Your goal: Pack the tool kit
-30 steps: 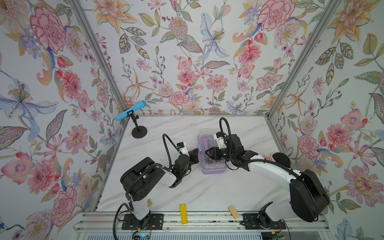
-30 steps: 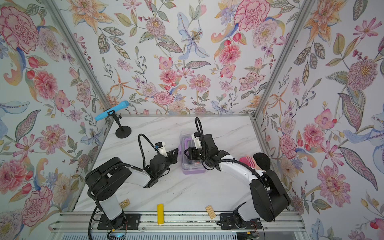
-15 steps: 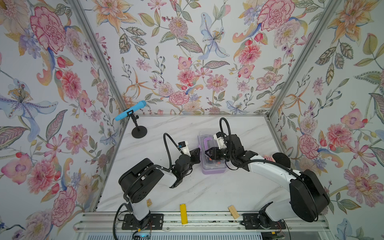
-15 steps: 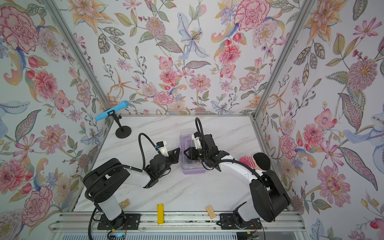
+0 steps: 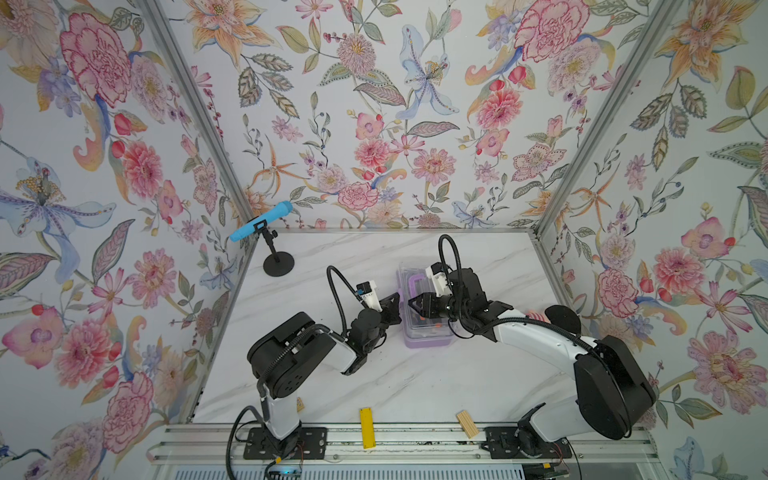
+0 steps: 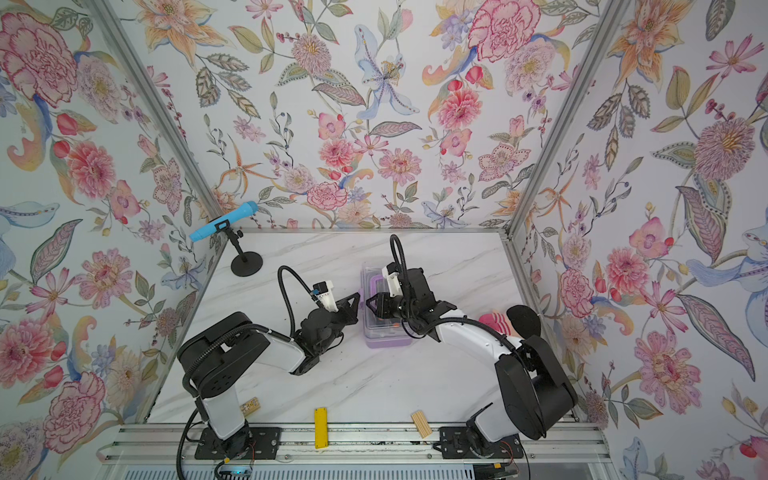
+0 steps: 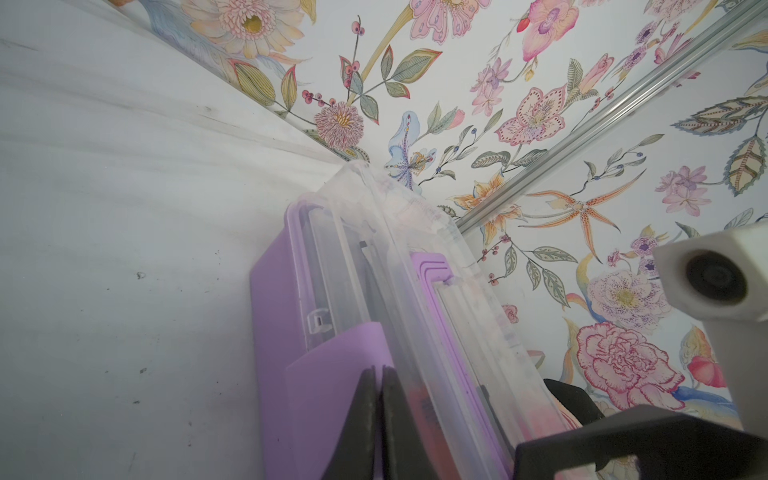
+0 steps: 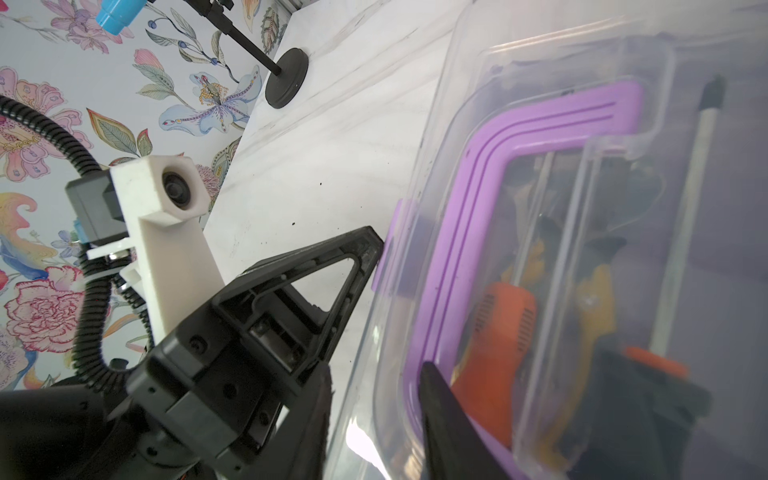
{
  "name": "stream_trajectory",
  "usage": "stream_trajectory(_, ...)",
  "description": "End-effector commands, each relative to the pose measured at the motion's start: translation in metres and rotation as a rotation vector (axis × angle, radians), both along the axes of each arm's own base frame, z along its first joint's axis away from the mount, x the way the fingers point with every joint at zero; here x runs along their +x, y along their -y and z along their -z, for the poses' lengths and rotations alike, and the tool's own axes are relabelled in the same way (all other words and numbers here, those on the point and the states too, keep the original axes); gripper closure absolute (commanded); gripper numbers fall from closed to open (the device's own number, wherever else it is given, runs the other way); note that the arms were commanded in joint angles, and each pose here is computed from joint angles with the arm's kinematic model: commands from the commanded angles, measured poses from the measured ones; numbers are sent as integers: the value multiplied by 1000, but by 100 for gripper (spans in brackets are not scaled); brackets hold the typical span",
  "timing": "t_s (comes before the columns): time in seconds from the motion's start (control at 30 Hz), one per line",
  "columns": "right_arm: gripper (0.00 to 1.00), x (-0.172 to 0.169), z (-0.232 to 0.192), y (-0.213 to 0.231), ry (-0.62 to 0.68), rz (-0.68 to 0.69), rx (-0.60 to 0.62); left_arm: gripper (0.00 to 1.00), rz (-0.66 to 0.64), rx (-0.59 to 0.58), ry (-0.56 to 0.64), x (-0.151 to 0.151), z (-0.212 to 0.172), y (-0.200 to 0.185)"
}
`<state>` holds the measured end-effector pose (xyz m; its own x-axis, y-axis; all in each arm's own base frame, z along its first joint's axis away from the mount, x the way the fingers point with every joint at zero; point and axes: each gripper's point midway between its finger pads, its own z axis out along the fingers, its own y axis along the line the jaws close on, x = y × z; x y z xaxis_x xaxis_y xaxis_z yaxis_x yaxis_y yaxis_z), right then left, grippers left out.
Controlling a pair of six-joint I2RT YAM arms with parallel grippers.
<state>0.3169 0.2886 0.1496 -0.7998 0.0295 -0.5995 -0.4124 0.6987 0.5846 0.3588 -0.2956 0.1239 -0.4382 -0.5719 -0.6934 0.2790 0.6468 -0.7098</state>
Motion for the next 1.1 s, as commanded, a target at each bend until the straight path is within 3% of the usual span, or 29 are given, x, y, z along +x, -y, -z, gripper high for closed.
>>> stream_trajectory(0.0,62,-28,69,25,-214,26,-167,87,130,64,-53,-19,21,24)
stream_trajectory(0.77,62,-31,79,25,-233,25,-181,82,169,123,-59,-19,12,41)
stream_trajectory(1.07,62,-33,86,25,-251,20,-194,86,193,168,-91,-17,22,50)
